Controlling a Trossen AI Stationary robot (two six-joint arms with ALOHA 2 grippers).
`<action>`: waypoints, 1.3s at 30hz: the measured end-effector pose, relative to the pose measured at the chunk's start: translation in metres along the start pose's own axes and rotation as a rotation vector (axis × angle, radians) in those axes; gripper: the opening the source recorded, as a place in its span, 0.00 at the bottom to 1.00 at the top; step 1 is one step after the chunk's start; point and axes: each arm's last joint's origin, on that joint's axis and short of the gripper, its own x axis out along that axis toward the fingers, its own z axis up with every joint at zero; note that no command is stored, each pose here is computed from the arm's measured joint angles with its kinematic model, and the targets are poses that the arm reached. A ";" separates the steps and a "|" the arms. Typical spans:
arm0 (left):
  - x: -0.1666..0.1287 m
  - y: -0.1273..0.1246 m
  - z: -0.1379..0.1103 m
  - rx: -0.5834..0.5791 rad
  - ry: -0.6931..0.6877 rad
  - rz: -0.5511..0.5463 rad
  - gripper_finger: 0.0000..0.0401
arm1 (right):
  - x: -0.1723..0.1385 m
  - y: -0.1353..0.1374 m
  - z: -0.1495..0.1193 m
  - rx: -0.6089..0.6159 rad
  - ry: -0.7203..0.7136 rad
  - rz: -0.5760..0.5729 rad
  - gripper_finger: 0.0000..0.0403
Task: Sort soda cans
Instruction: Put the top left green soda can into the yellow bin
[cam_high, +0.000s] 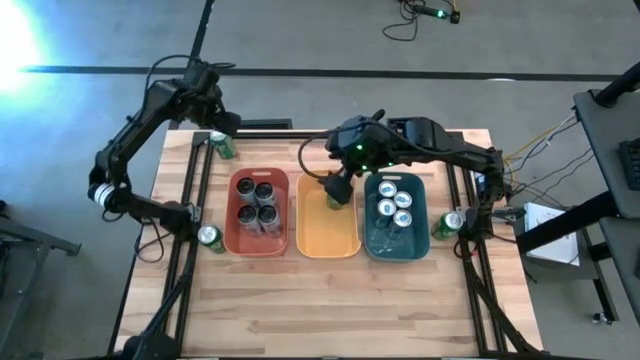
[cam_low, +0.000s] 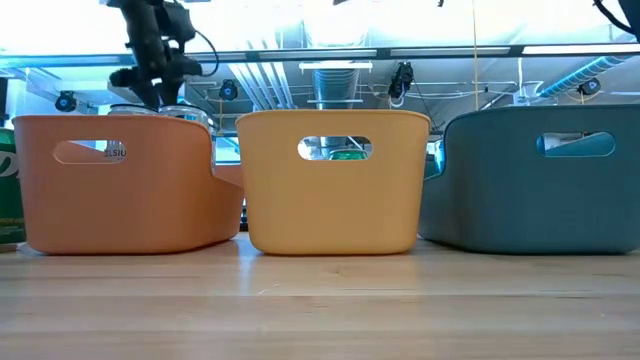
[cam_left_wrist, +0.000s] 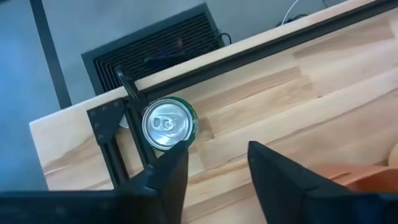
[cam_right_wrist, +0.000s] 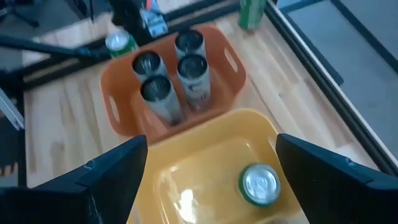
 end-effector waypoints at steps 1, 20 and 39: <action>0.004 0.001 0.002 -0.005 0.009 0.002 0.40 | 0.000 0.000 0.001 0.001 -0.015 0.004 0.87; 0.040 0.003 0.016 -0.030 0.099 0.026 0.50 | -0.007 0.003 0.014 -0.003 -0.151 0.035 0.88; 0.061 0.013 0.026 -0.113 0.115 0.066 0.56 | -0.007 0.005 0.001 -0.182 -0.028 0.007 0.88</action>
